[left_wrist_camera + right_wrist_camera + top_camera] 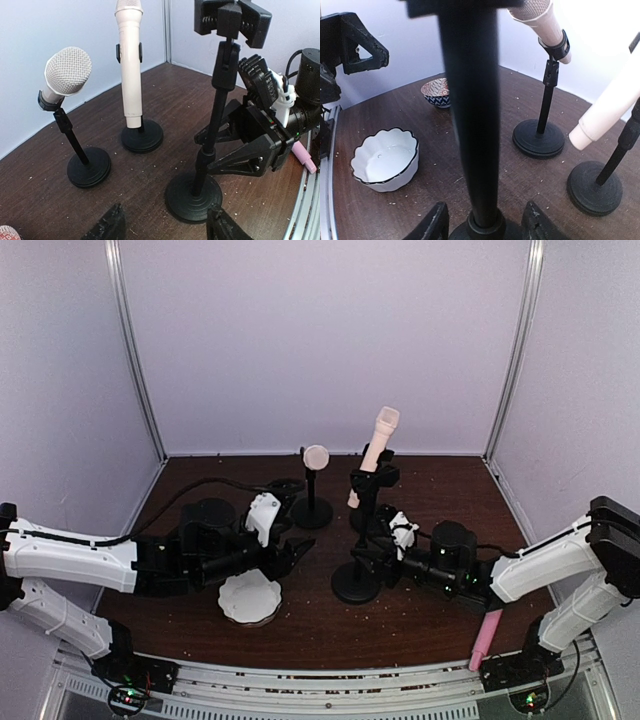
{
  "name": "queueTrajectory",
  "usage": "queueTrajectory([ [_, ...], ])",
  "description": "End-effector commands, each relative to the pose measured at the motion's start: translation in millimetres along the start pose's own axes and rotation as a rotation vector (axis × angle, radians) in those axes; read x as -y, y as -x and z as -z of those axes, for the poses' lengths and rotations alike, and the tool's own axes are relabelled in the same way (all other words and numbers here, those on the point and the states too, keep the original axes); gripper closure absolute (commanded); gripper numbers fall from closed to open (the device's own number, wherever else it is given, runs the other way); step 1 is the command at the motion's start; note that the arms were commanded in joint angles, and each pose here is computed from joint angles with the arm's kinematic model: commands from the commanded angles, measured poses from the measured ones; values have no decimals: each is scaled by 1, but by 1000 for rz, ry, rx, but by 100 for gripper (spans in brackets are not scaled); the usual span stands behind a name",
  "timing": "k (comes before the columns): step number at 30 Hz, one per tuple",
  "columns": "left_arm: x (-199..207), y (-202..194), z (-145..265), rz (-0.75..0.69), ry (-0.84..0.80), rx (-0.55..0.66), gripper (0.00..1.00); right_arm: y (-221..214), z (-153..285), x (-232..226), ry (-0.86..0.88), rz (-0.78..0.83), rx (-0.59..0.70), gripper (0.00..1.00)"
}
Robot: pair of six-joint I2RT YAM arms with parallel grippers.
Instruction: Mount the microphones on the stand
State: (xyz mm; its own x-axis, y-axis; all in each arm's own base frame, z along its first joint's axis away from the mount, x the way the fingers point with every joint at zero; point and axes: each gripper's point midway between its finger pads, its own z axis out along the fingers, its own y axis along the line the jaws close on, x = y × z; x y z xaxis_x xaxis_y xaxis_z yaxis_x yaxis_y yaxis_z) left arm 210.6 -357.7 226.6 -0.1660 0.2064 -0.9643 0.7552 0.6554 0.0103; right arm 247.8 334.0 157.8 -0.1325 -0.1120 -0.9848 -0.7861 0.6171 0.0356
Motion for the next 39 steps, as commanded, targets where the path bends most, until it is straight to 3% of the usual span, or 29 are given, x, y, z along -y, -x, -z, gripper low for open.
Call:
queueTrajectory([
  [1, 4, 21, 0, 32, -25, 56, 43, 12, -9, -2, -3, 11, 30, 55],
  [6, 2, 20, 3, 23, -16, 52, 43, 14, -11, -4, 4, 4, 26, 67],
  [11, 0, 14, 0, 5, -1, 38, 42, 9, -14, -5, -9, 2, -13, 54],
  [18, 3, 10, -3, 0, -17, 26, 42, 1, -13, 2, -50, -20, -50, 55],
  [23, 4, 10, -5, -8, -18, 23, 42, -7, -9, 10, -96, -28, -79, 49],
  [28, 7, 10, -8, -8, -30, 23, 42, -5, -7, 8, -83, -27, -64, 59],
  [33, 9, 6, -12, -10, -35, 12, 42, 0, -13, 6, -74, -23, -56, 63],
  [39, 11, 1, -14, -12, -42, 7, 42, 5, -12, 1, -51, -53, -63, 88],
])
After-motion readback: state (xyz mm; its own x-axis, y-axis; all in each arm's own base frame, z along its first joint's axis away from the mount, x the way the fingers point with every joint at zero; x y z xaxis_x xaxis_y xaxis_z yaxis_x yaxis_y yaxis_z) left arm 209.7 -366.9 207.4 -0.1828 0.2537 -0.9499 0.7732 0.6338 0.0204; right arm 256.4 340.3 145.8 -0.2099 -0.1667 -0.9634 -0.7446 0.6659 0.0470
